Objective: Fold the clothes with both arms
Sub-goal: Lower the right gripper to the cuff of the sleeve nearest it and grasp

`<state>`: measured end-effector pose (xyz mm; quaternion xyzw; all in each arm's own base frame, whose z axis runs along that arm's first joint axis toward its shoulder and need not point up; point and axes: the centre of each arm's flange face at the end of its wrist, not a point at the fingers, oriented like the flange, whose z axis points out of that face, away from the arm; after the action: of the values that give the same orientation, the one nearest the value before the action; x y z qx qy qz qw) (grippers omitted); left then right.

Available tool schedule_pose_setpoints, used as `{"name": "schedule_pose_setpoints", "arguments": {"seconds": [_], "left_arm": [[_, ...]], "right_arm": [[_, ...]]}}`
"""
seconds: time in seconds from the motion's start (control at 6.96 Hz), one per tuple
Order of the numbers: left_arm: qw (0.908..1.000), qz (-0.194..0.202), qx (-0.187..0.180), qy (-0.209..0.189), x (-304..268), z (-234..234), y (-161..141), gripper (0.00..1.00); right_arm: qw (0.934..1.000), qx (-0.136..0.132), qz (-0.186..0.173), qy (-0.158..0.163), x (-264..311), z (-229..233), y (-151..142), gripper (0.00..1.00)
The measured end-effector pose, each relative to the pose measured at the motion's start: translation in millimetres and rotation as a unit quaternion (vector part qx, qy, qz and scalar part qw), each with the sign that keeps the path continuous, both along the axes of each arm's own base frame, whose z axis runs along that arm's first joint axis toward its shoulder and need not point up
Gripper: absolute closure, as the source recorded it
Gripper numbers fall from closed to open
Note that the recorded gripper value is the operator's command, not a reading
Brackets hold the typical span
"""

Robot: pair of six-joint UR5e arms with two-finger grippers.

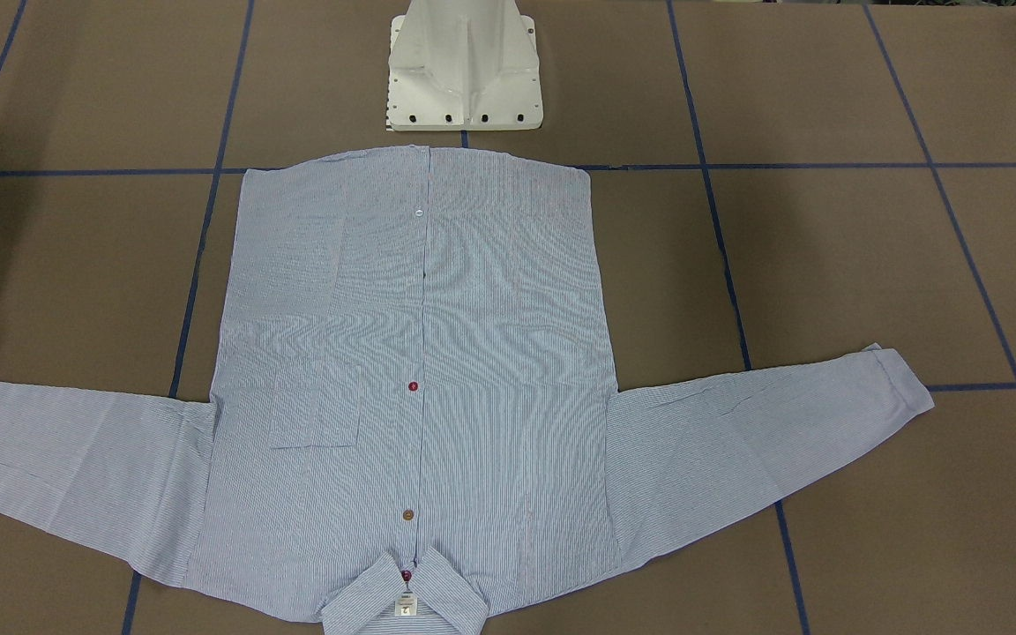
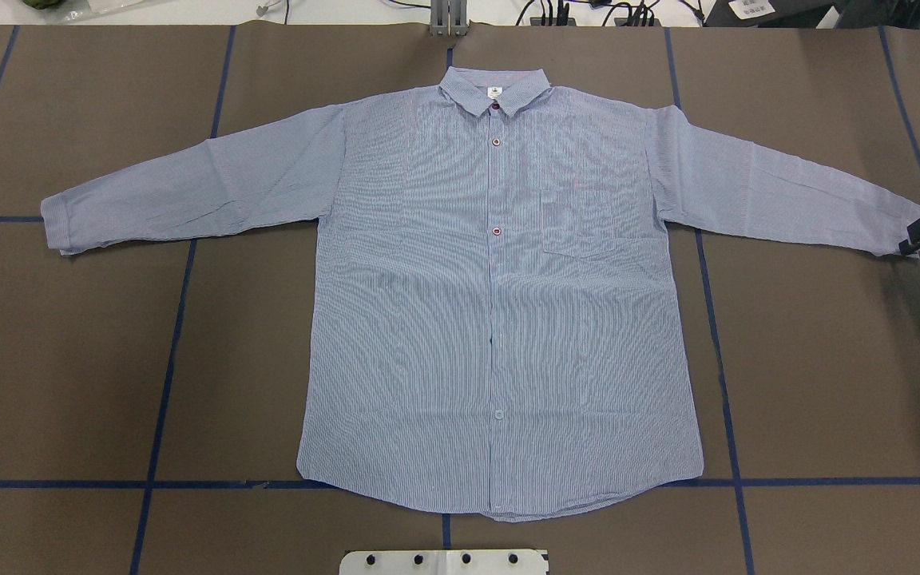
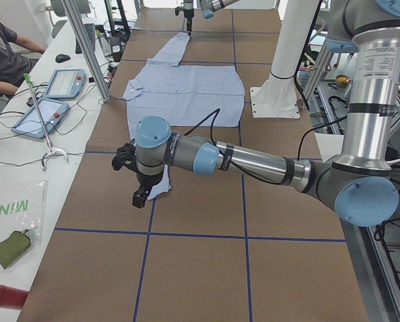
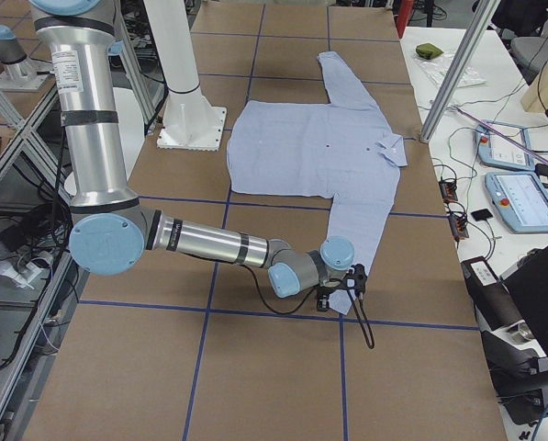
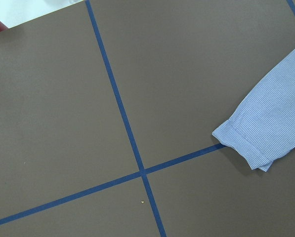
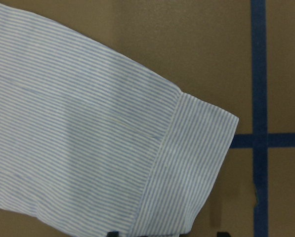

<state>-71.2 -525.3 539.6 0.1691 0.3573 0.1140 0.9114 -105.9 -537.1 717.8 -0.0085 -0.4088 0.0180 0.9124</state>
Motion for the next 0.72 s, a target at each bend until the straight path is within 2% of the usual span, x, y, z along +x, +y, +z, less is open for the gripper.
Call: {"name": "schedule_pose_setpoints", "arguments": {"seconds": [0.43,0.72], "left_arm": [[1.0,0.0,0.003,0.0,0.1,-3.2,0.1,0.01],[1.0,0.0,0.004,0.001,0.1,-4.6,0.0,0.0]], "right_arm": [[1.0,0.002,0.003,0.006,0.2,-1.2,-3.3,0.34],[0.9997,0.006,0.009,0.023,2.6,2.7,-4.6,0.39]]}}
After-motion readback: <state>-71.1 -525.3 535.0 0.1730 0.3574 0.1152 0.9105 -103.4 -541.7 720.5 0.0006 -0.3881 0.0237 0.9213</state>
